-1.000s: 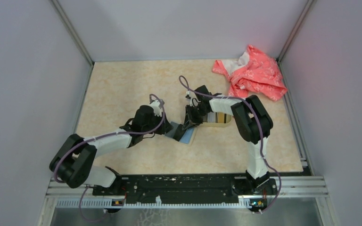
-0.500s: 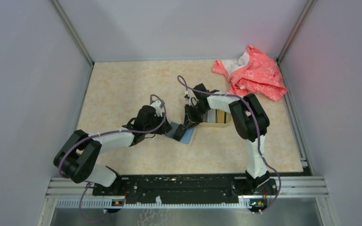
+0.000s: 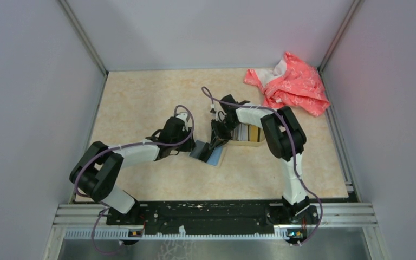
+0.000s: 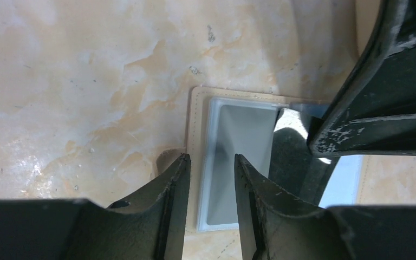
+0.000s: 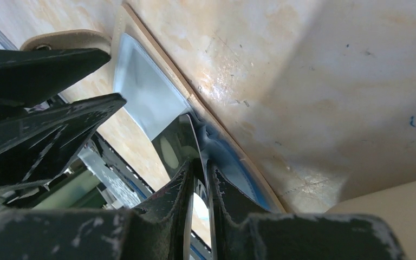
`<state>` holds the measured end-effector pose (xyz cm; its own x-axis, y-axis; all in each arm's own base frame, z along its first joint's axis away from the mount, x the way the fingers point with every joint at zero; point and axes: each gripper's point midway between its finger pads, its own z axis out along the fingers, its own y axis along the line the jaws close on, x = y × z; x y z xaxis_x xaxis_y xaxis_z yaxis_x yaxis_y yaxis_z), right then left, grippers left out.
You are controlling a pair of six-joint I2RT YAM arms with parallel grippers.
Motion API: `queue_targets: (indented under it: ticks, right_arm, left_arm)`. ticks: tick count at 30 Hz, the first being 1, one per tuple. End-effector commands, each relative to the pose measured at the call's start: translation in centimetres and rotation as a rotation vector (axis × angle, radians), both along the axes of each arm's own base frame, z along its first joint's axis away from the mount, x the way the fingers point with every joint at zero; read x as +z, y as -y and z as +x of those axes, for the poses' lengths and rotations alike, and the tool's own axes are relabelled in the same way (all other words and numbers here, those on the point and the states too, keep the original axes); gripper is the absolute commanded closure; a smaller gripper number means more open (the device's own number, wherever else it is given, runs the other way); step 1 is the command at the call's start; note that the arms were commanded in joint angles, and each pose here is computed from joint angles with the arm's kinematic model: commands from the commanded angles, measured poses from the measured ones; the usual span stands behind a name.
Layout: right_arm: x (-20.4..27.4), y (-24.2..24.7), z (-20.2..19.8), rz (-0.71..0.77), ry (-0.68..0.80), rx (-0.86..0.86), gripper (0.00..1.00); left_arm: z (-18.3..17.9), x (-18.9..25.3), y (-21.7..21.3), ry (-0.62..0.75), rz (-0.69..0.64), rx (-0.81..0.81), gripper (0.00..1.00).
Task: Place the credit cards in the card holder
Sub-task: Insert the credit card into the card holder.
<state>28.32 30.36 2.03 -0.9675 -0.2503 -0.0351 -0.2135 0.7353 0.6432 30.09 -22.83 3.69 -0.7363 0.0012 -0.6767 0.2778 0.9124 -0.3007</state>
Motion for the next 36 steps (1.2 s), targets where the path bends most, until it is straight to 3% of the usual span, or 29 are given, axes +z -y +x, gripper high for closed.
queue_targets:
  ticks: [1,36]
  right_arm:
    - [-6.7,3.7,-0.7,-0.249,0.014,0.035,0.86]
    - [-6.5,1.1,-2.2,-0.167,-0.040,0.066,0.81]
  left_arm:
    - [-0.3,-1.0,-0.2,-0.045,0.037,-0.010,0.58]
    - [-1.0,-1.5,1.2,-0.085,-0.016,-0.071,0.63]
